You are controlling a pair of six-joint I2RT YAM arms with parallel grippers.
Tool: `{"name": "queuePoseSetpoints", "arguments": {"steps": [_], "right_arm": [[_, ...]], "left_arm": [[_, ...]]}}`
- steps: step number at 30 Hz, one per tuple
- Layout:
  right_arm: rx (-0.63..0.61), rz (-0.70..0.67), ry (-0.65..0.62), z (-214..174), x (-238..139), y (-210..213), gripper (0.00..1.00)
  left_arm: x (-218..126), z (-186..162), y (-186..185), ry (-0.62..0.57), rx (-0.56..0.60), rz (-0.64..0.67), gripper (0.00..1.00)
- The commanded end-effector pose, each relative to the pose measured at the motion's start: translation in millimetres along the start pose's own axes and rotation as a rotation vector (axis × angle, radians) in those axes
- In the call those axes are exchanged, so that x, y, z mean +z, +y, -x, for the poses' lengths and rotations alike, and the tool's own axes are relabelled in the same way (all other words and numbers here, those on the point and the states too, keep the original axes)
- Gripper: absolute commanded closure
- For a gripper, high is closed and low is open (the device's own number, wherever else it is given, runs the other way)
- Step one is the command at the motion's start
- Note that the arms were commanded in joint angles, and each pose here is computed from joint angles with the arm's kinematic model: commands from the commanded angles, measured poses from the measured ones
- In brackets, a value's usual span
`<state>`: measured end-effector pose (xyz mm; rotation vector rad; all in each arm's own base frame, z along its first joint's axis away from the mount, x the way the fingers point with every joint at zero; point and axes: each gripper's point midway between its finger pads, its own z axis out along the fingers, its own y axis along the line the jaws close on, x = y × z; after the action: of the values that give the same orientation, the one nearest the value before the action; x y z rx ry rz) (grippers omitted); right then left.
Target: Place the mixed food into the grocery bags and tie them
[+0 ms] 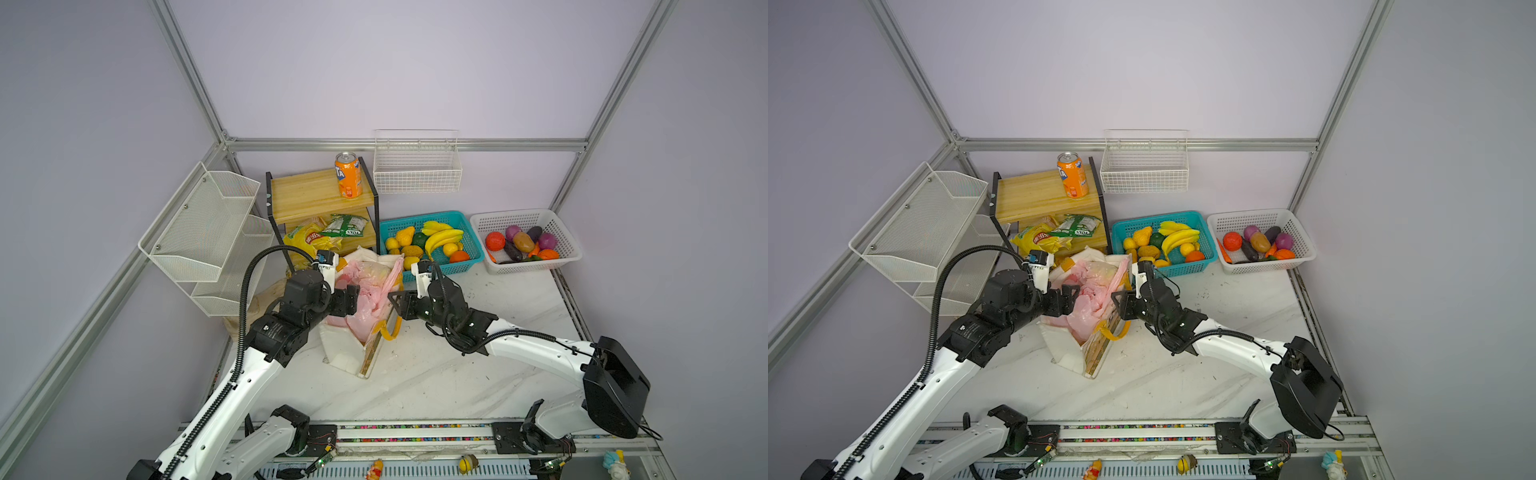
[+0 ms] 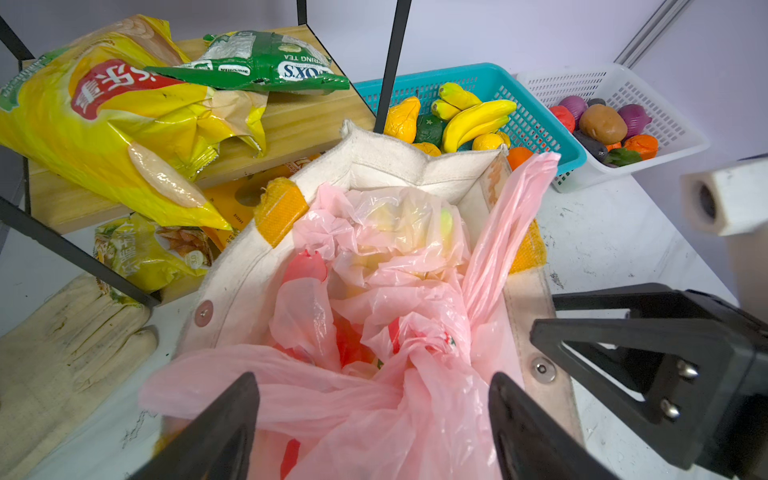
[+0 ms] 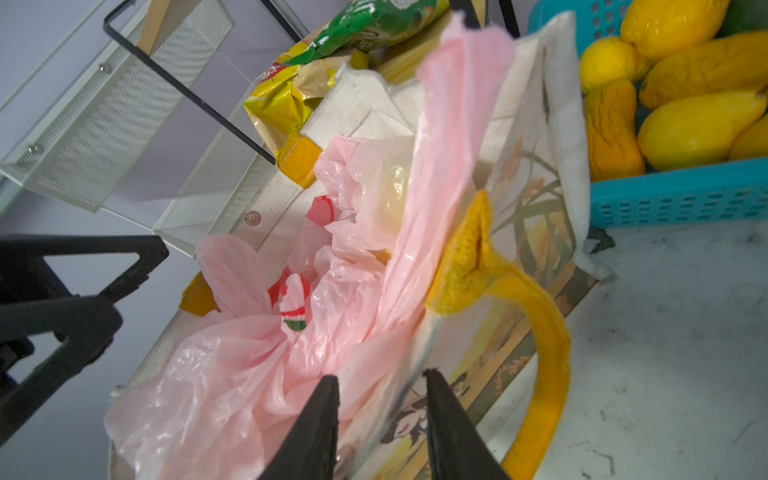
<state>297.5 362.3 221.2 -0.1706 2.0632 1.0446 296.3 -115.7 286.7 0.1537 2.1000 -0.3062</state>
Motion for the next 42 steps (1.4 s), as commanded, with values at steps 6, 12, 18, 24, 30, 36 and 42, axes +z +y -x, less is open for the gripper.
{"name": "queuePoseSetpoints", "arguments": {"steps": [6,12,18,24,30,36,42], "right_arm": [[0.06,0.031,-0.017,11,-1,16,0.9],[0.03,-0.021,0.01,15,-14,14,0.96],[-0.014,-0.07,0.013,24,-38,11,0.98],[-0.022,-0.109,-0.004,39,-59,-4,0.98],[-0.03,-0.123,0.001,49,-68,-15,0.99],[-0.038,-0.158,-0.024,63,-82,-27,0.99],[-0.047,-0.195,-0.037,69,-86,-41,0.97]], "left_arm": [[-24,46,-14,-0.145,0.02,-0.065,0.15],[-29,52,-20,-0.165,0.025,-0.098,0.15],[-34,55,-23,-0.177,0.033,-0.117,0.15],[-34,54,-24,-0.178,0.036,-0.123,0.15],[-33,53,-25,-0.174,0.035,-0.127,0.15],[-31,51,-24,-0.168,0.034,-0.123,0.15],[-26,51,-25,-0.164,0.003,-0.131,0.15]]}}
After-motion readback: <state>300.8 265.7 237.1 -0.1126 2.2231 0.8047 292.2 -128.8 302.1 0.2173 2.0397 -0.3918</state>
